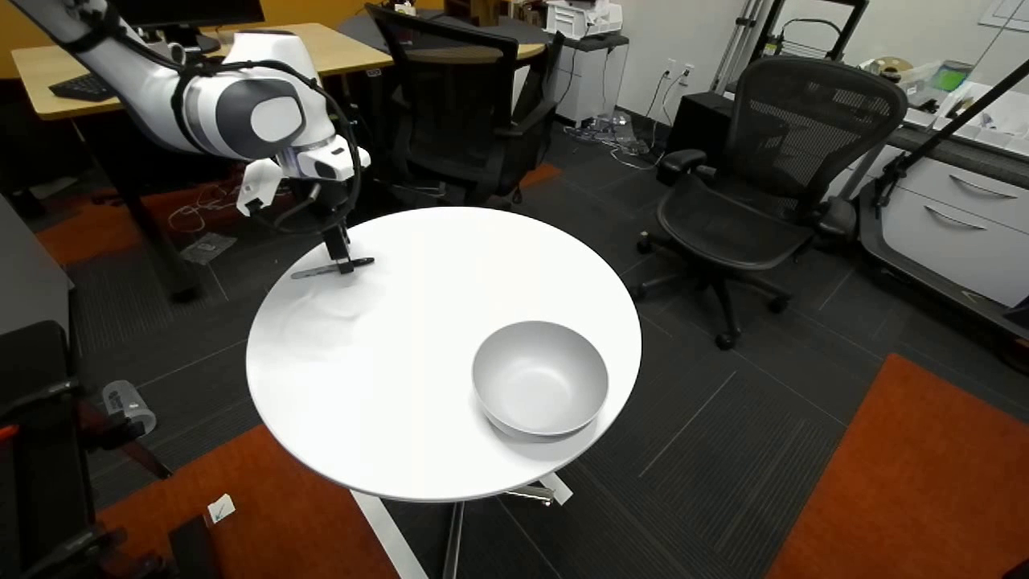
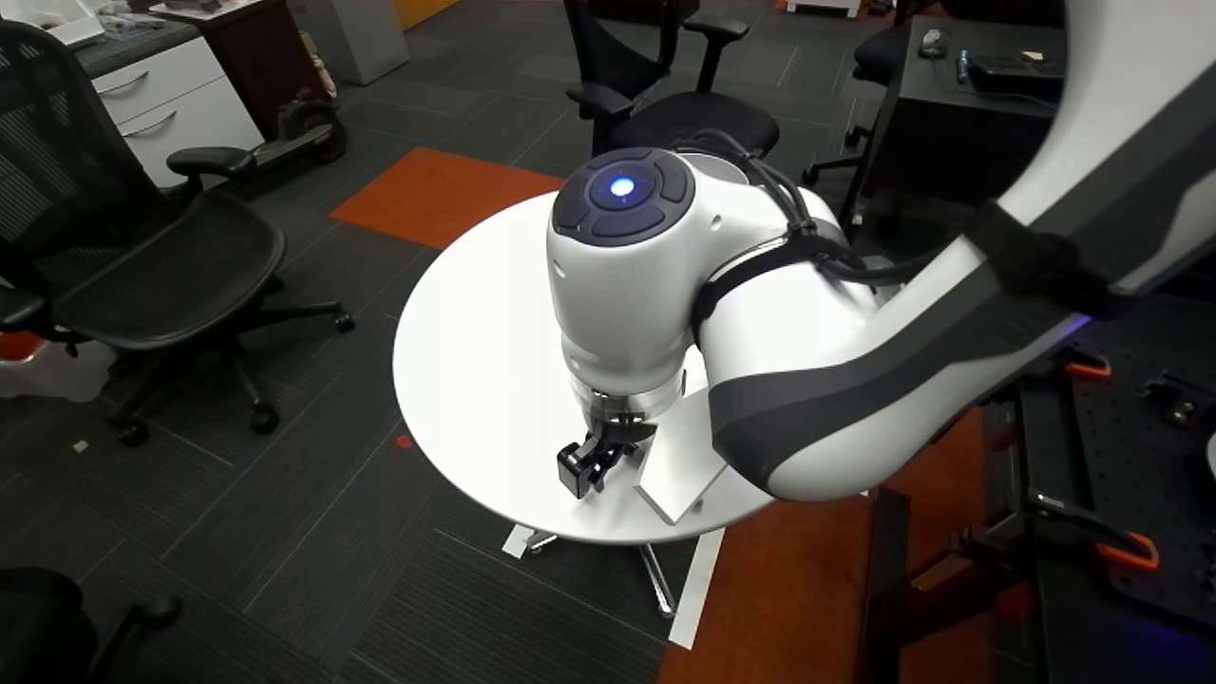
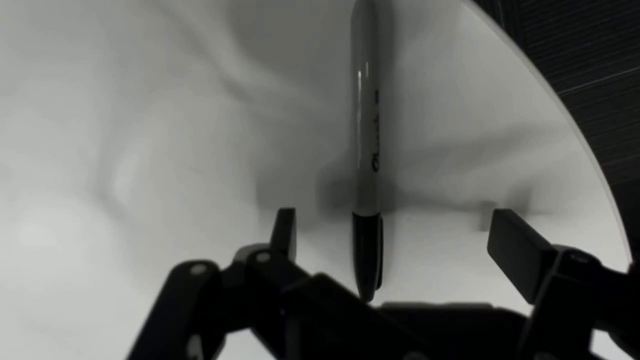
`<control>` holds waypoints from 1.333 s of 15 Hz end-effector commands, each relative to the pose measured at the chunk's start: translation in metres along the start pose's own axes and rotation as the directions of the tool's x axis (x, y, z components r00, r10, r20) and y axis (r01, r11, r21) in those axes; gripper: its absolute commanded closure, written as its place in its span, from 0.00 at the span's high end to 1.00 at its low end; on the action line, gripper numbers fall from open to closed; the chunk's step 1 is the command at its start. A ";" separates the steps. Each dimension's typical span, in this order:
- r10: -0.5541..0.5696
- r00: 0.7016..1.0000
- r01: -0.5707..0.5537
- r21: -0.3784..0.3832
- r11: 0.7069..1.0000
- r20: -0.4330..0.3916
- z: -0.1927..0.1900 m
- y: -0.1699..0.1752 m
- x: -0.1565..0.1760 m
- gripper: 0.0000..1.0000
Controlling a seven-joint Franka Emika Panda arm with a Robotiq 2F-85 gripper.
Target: Move the pen from the left end to the right end of the table
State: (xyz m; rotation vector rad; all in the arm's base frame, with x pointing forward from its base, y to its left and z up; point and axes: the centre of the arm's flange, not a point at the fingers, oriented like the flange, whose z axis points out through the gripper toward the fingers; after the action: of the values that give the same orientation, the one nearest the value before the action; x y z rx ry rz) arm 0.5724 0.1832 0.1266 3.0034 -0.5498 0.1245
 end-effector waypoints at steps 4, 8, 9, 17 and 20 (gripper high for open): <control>0.006 1.000 -0.006 -0.010 1.000 0.007 -0.001 -0.005 0.010 0.43; 0.007 1.000 -0.007 -0.008 1.000 0.009 -0.002 -0.004 0.015 0.14; 0.008 1.000 -0.008 -0.007 1.000 0.009 -0.003 -0.003 0.016 0.05; 0.081 0.996 -0.082 -0.033 0.996 -0.022 -0.033 0.059 0.017 0.04; 0.159 0.987 -0.160 -0.036 0.987 -0.013 -0.037 0.104 0.010 0.04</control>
State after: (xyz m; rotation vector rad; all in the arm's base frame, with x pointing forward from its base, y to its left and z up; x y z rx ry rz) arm 0.5785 0.1193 0.1485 2.9307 -0.6814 0.1497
